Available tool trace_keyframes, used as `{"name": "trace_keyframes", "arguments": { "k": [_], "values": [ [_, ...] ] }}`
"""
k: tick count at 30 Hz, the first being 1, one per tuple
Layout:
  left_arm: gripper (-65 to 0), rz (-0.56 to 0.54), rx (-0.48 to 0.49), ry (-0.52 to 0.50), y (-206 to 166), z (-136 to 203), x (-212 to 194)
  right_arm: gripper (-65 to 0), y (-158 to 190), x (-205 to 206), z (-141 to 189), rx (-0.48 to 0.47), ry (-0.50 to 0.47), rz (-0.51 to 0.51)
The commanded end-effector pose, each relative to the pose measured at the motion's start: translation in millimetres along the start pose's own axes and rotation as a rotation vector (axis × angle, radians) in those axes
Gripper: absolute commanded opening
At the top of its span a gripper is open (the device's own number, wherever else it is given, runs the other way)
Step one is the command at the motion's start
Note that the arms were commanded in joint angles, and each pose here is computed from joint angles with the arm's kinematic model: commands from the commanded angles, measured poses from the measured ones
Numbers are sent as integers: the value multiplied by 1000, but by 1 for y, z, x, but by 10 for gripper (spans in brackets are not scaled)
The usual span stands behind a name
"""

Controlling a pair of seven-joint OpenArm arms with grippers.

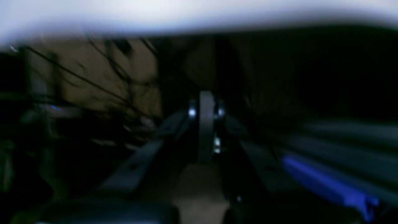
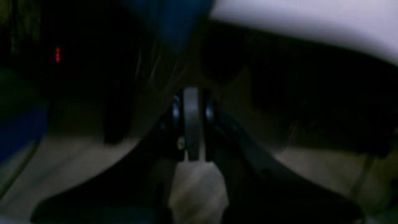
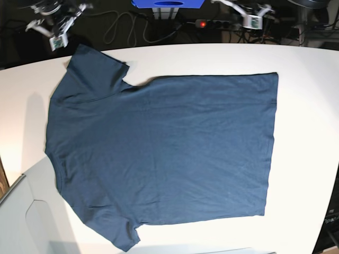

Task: Fold the T-shirt properly
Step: 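Move both grippers toward the shirt's collar-edge corners, then lower both grippers and pinch the collar-edge corners of the shirt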

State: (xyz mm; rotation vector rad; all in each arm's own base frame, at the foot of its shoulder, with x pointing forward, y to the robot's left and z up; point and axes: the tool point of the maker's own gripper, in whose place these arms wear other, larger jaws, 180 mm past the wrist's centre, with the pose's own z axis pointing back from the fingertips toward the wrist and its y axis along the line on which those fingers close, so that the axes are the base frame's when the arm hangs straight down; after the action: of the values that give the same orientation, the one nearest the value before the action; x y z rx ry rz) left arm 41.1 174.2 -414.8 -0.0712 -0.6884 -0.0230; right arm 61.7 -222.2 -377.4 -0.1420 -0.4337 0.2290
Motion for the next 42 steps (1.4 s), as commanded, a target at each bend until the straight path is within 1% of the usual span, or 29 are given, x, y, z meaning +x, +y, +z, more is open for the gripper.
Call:
{"name": "trace_keyframes", "arguments": {
  "k": [1,2,3,5,7,9,10,12,14,16,22,25,27,29,32,37,42],
  "values": [
    [-644,-6,-14,-39,-3,8,13,-649,-4,3,2,-10,-9,12],
    [-640,-11,-13,-66,-3,11,24,-649,-7,10,1,-18,-28,7],
    [-619,-19,-5,-96,-1,14,36,-649,-9,16,-1,-23,-43,4],
    [-541,-31,0,-144,1,19,55,-648,-10,24,-3,-27,-64,3],
    [-446,-38,3,-167,1,22,65,-637,-10,30,-4,-27,-82,0],
    [-361,-39,3,-176,1,22,68,-575,-7,36,-5,-10,-99,11],
    [-332,-40,5,-178,2,22,69,-533,-3,37,-6,3,-102,13],
    [-291,-43,10,-191,4,21,73,-426,0,41,-7,17,-109,23],
    [-284,-47,27,-214,9,18,81,-324,3,44,-8,36,-113,46],
    [-284,-42,55,-239,18,16,88,-272,7,46,-8,55,-116,65],
    [-281,10,202,-384,56,10,131,-269,6,56,-10,58,-140,80],
    [-281,41,238,-358,69,-3,137,-269,6,56,-10,57,-142,80],
    [-281,96,242,-347,77,-11,144,-269,5,60,-11,53,-152,80],
    [-281,179,231,-312,85,-21,141,-269,4,60,-11,52,-152,82],
    [-281,267,220,-289,95,-32,138,-269,4,60,-11,52,-152,85],
    [-281,325,249,-248,111,-48,121,-269,4,60,-11,51,-152,86],
    [-281,353,261,-212,116,-55,105,-269,4,60,-11,51,-152,86]
  ]
}}
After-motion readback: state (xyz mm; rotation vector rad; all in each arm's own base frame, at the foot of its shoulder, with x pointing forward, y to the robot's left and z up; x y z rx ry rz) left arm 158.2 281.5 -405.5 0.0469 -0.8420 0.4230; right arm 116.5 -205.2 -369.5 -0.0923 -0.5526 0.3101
